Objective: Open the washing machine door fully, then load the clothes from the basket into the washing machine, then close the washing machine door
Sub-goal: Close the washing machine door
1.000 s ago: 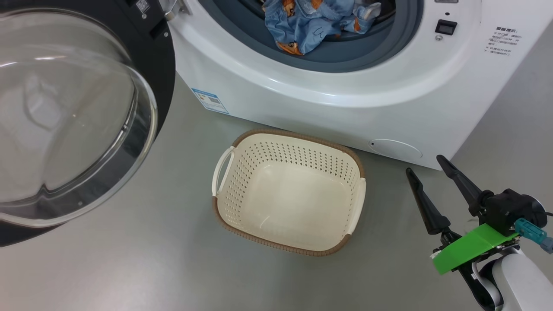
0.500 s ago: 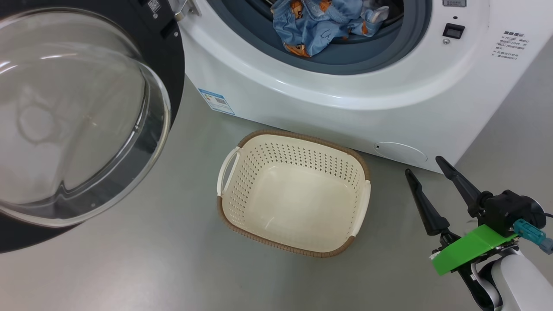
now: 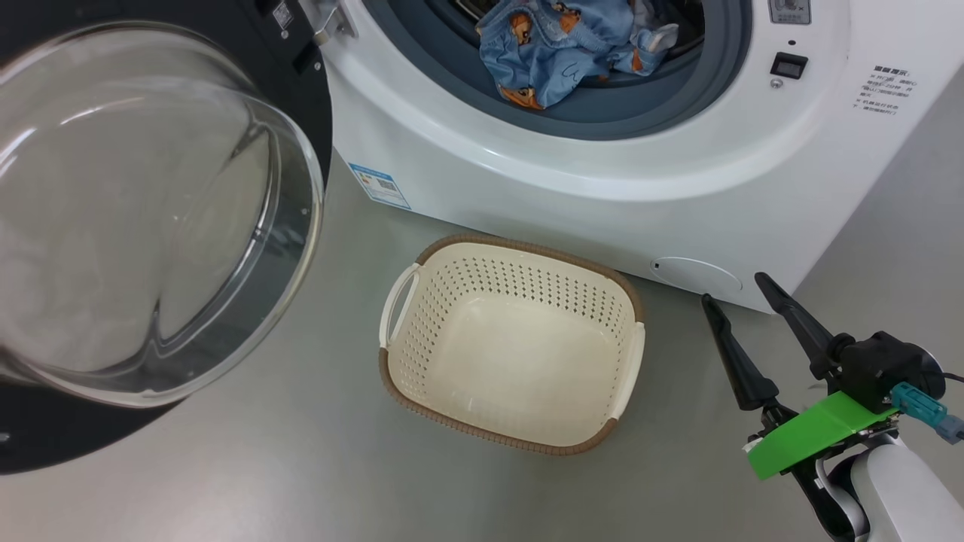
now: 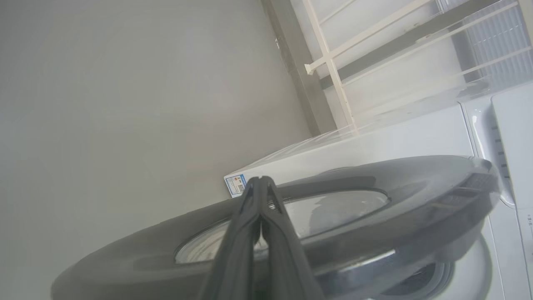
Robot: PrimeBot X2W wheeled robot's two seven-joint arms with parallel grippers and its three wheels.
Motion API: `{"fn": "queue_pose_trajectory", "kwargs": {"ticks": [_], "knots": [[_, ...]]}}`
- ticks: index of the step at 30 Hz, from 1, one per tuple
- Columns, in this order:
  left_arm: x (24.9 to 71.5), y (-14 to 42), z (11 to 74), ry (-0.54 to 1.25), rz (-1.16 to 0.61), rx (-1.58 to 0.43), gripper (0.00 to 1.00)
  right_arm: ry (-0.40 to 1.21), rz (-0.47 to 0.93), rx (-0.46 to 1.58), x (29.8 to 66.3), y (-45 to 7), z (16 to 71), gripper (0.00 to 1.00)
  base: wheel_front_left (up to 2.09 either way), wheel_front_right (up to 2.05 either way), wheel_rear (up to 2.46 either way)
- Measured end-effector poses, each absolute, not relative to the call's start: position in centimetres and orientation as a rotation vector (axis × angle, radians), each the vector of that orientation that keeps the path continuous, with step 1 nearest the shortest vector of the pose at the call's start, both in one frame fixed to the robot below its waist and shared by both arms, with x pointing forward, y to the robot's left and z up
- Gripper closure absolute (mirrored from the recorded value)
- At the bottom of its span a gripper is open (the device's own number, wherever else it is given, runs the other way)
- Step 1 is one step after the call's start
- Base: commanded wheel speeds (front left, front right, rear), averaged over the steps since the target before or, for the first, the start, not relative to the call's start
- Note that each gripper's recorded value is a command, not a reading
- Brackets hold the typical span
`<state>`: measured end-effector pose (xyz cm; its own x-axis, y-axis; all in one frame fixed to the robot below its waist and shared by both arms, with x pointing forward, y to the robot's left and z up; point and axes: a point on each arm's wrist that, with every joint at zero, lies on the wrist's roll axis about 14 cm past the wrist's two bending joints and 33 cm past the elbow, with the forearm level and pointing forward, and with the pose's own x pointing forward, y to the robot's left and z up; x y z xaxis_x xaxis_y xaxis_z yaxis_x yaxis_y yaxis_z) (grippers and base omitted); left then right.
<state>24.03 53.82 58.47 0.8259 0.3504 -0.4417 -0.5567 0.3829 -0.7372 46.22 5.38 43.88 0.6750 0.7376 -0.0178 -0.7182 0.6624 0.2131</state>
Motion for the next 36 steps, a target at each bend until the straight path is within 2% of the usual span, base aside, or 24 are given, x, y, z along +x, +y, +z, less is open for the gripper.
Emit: {"fn": "queue_pose_trajectory", "kwargs": {"ticks": [19, 36], "knots": [[24.7, 48.2, 58.5, 0.444, 0.327, -0.968, 1.0, 0.072, 0.802, 0.189, 45.7, 4.9, 45.7, 0.0, 0.0, 0.0, 0.0], [27.9, 41.7, 60.3, 0.55, 0.036, -0.838, 1.0, 0.072, 0.748, 0.187, 45.0, 3.0, 46.1, 0.0, 0.0, 0.0, 0.0]]}}
